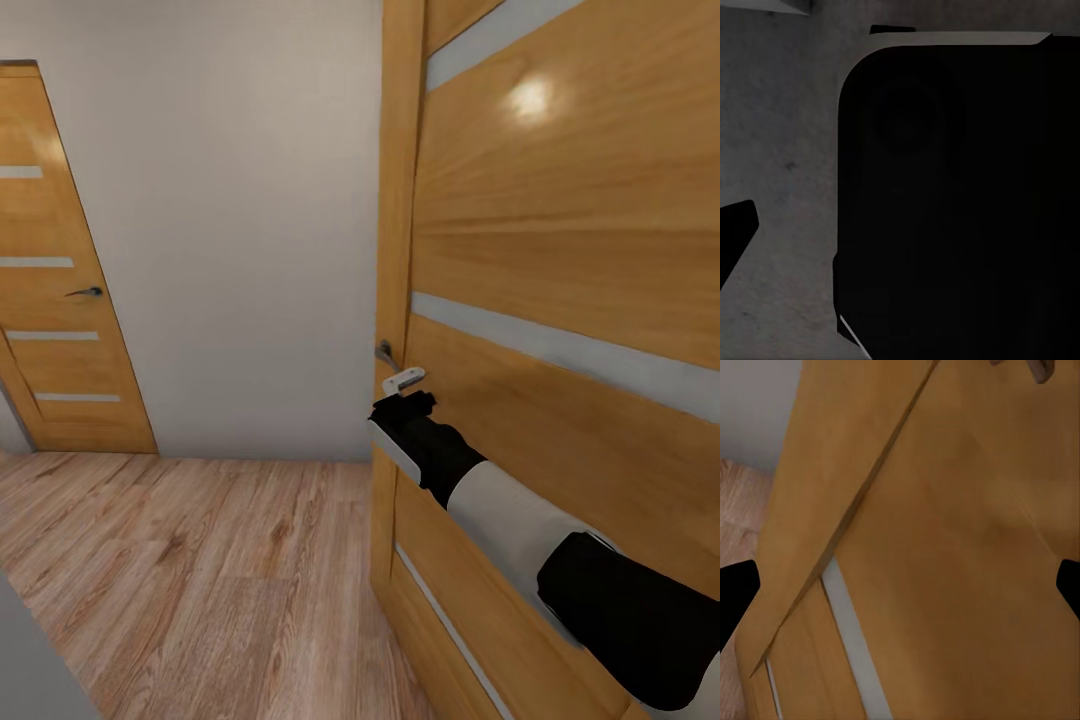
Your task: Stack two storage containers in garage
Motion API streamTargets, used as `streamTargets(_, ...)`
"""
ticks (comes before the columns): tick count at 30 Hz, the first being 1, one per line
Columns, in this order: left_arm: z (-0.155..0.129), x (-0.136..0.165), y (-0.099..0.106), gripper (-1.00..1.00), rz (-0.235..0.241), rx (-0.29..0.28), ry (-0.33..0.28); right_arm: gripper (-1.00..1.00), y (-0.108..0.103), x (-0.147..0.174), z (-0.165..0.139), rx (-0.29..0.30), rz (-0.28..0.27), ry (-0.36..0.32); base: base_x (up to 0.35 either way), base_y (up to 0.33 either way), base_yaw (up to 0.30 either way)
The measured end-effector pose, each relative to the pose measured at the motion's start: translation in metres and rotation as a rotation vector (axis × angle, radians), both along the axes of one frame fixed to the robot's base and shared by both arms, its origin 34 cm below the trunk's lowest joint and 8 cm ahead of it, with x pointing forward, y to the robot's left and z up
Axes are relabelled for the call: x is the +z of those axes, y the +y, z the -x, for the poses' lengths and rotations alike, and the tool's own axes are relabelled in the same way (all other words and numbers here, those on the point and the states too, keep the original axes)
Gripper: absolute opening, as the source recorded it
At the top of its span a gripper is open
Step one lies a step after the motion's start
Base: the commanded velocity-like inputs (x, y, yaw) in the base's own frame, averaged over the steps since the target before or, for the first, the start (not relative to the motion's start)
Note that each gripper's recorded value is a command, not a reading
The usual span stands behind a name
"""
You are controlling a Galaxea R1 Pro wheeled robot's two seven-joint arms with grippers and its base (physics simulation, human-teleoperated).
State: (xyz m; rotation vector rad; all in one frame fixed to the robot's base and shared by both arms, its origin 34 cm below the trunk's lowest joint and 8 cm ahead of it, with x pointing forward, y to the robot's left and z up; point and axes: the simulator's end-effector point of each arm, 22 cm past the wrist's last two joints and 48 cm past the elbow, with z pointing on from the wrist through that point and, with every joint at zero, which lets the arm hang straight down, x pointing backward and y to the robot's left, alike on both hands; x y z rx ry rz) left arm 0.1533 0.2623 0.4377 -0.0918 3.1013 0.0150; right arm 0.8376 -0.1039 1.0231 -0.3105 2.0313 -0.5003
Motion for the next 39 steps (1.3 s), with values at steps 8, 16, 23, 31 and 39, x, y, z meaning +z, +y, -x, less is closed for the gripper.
streamTargets(8, 0.0, 0.0, 0.0, 1.0, 0.0, 0.0, 0.0, 1.0, -0.005, -0.004, -0.001, -0.014, 0.006, 0.006, 0.001, 0.0, 0.0)
streamTargets(16, 0.0, 0.0, 0.0, 1.0, 0.0, 0.0, 0.0, 1.0, -0.05, -0.048, -0.002, -0.11, 0.054, 0.084, 0.0, 0.0, 0.0)
streamTargets(23, 0.0, 0.0, 0.0, 1.0, 0.0, 0.0, 0.0, 1.0, -0.056, -0.045, -0.006, -0.129, 0.034, 0.079, 0.0, 0.0, 0.0)
streamTargets(31, 0.0, 0.0, -0.001, 1.0, 0.001, 0.0, 0.0, 1.0, -0.101, -0.028, -0.019, -0.186, 0.035, 0.036, 0.0, 0.0, 0.0)
streamTargets(39, 0.0, 0.0, -0.001, 1.0, 0.003, 0.0, 0.0, 1.0, -0.16, -0.012, -0.025, -0.26, 0.065, 0.004, 0.0, 0.0, 0.0)
